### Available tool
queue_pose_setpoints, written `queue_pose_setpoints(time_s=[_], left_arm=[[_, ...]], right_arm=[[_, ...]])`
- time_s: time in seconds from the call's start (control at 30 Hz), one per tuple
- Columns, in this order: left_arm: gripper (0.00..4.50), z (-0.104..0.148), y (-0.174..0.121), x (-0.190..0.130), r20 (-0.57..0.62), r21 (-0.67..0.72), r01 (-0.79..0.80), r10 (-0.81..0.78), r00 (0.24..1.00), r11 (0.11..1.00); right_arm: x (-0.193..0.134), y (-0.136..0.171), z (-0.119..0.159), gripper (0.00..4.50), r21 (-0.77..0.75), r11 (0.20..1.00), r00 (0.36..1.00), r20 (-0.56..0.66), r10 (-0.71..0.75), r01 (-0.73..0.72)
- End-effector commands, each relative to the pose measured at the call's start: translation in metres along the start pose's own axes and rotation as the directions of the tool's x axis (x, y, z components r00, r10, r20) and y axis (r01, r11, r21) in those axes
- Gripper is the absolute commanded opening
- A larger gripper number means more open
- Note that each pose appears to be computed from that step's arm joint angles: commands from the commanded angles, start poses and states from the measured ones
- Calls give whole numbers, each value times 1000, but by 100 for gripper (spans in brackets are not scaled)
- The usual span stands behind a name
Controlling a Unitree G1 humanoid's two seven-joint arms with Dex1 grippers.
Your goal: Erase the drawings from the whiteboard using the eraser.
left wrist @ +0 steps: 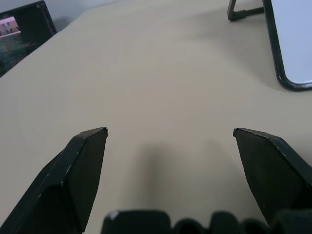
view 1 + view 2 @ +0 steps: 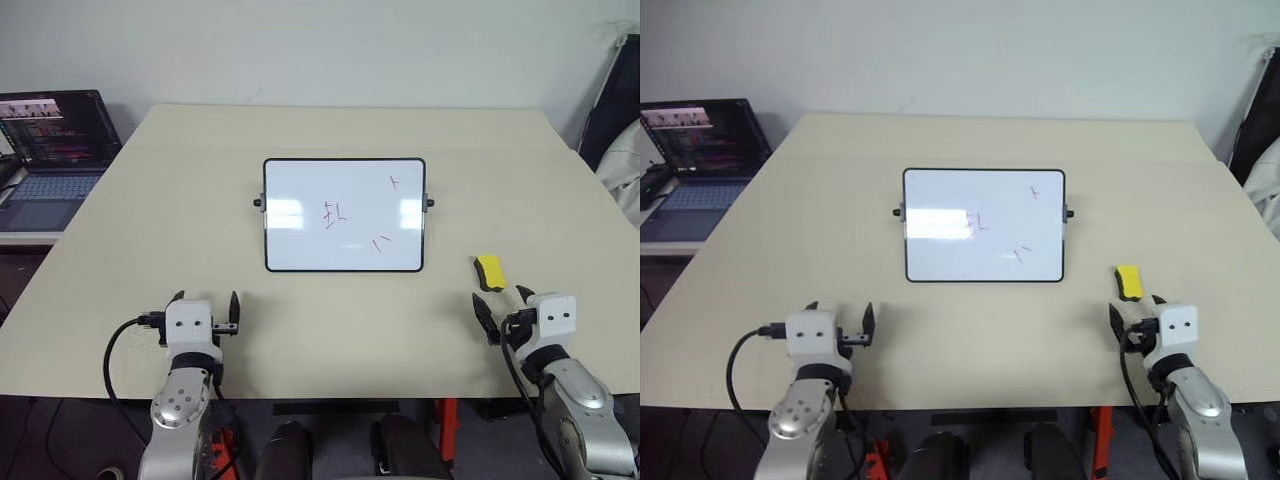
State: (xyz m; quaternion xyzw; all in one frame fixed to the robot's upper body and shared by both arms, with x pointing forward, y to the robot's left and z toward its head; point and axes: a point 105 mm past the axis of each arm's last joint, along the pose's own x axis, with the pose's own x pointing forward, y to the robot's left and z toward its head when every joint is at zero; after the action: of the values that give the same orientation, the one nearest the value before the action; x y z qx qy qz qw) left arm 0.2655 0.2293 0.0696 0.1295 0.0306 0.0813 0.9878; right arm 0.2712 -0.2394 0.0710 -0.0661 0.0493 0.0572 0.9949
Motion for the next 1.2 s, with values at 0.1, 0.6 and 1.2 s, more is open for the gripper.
queue_pose_setpoints(time_s=[0.1, 0.6, 1.2], left_arm=[[450, 22, -19, 6, 103, 49, 140, -145, 984, 989], [450, 144, -84, 24, 340, 223, 731, -754, 562, 645], [450, 181, -129, 1, 136, 427, 903, -991, -14, 46]], right_arm=[[3, 7, 26, 449, 16, 999, 997, 72, 41, -42], [9, 20, 82, 449, 115, 992, 995, 69, -69, 61], [49, -16, 75, 449, 145, 983, 985, -152, -87, 109]])
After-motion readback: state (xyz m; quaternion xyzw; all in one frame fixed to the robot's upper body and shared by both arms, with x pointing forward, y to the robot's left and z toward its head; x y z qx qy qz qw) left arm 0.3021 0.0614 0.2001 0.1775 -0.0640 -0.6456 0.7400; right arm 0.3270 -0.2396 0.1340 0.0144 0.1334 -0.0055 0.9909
